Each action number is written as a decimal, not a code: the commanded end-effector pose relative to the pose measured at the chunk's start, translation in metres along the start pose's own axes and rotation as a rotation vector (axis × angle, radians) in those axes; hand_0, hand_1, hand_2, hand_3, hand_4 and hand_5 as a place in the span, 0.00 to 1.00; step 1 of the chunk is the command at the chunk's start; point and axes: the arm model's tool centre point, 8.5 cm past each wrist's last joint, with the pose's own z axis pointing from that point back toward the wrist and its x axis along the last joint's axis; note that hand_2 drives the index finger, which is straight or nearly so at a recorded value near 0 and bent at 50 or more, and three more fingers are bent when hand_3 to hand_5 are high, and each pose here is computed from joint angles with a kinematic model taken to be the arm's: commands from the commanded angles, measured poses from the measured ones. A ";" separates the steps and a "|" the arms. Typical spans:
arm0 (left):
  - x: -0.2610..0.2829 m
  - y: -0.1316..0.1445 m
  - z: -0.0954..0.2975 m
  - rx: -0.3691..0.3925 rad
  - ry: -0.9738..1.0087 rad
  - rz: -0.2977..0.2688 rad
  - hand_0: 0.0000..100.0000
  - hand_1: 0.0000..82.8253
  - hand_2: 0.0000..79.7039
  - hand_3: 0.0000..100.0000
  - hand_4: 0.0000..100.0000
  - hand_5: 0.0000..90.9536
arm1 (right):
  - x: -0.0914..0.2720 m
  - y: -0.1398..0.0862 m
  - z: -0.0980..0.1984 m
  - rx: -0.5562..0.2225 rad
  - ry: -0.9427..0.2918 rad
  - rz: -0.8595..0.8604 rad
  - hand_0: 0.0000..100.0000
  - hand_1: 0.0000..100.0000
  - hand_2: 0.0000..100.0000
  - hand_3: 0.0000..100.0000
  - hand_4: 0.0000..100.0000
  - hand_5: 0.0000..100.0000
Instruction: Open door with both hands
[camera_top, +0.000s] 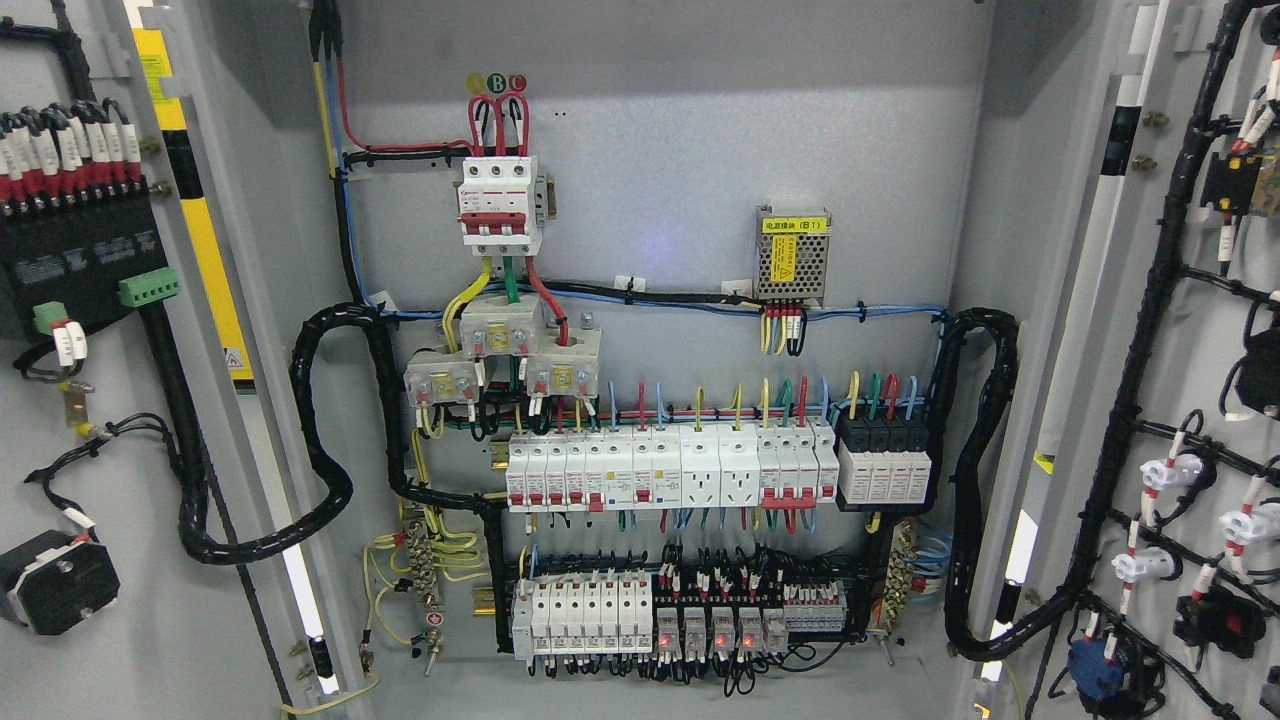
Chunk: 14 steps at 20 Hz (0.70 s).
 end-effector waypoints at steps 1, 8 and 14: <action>0.004 0.042 0.002 0.030 0.049 -0.034 0.00 0.00 0.00 0.00 0.00 0.00 | 0.004 -0.007 0.006 -0.019 0.009 0.024 0.20 0.12 0.00 0.00 0.00 0.00; 0.006 0.055 -0.009 0.041 0.054 0.022 0.00 0.00 0.00 0.00 0.00 0.00 | 0.010 -0.014 0.012 -0.036 -0.006 -0.020 0.20 0.12 0.00 0.00 0.00 0.00; 0.008 0.057 -0.011 0.041 0.049 0.018 0.00 0.00 0.00 0.00 0.00 0.00 | 0.011 -0.019 0.015 -0.054 -0.003 -0.010 0.20 0.12 0.00 0.00 0.00 0.00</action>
